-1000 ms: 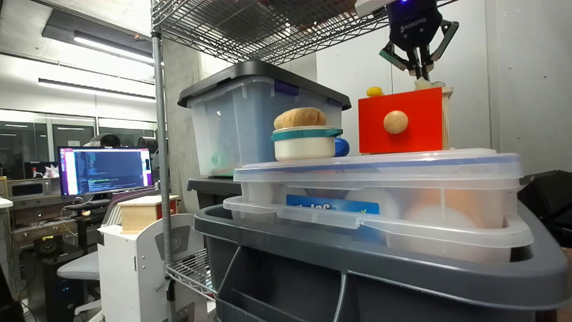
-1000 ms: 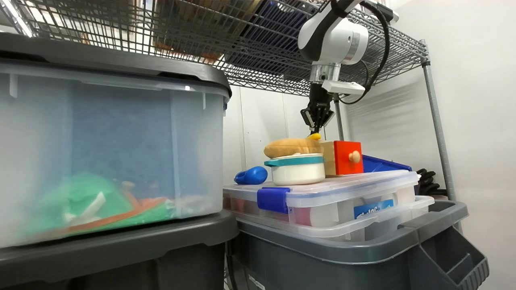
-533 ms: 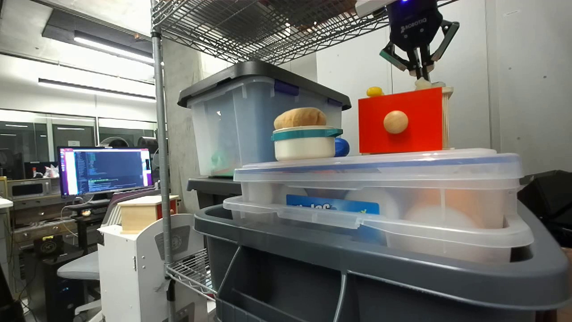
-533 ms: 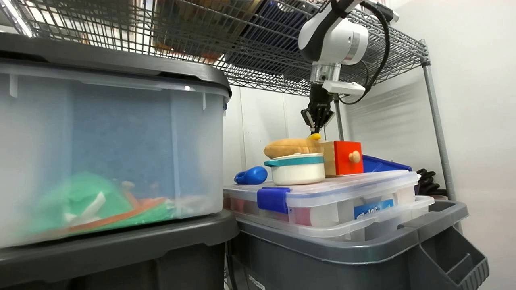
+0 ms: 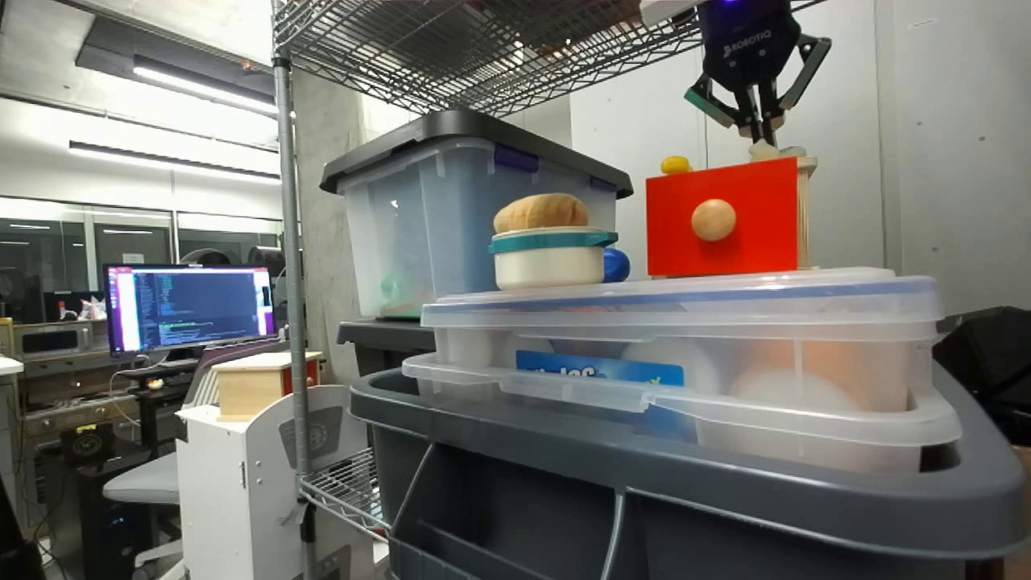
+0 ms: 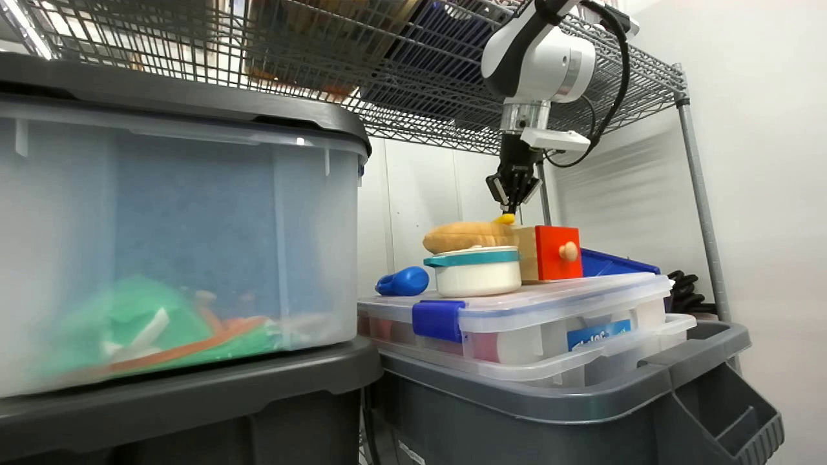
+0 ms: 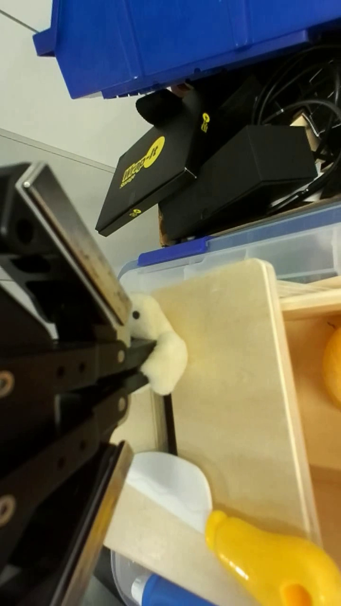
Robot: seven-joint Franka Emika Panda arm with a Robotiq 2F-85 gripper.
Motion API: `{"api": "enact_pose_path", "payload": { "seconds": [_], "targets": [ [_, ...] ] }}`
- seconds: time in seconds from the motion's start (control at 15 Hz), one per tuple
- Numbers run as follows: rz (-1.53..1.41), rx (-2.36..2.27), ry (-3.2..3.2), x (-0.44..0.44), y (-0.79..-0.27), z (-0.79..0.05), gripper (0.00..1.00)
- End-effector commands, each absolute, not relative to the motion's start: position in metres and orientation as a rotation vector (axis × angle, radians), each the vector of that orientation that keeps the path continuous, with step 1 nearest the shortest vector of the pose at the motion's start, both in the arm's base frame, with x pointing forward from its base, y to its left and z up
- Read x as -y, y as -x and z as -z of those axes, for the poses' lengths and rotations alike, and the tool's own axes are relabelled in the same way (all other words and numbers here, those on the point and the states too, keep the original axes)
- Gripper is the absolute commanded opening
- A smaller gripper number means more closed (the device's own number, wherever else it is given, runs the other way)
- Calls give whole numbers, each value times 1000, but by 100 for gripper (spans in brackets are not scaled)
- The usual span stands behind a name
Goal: Put the orange and black/white plushy in the drawer
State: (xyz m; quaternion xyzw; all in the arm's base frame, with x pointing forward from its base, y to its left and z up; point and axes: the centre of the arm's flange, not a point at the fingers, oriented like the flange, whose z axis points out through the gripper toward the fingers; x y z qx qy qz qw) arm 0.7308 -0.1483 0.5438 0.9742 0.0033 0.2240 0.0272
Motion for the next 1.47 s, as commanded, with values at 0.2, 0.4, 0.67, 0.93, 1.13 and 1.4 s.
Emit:
{"api": "enact_pose_path", "payload": {
  "seconds": [0.2, 0.4, 0.67, 0.93, 1.13, 1.4],
  "targets": [
    [-703, -23, -3019, 151, -707, -547, 1],
    [-705, -22, -3019, 151, -705, -546, 1],
    [-717, -18, -3018, 153, -700, -543, 1],
    [-720, -22, -3021, 152, -691, -542, 1],
    [-726, -19, -3023, 153, -684, -540, 1],
    [-731, -28, -3021, 153, -673, -543, 1]
  ]
}}
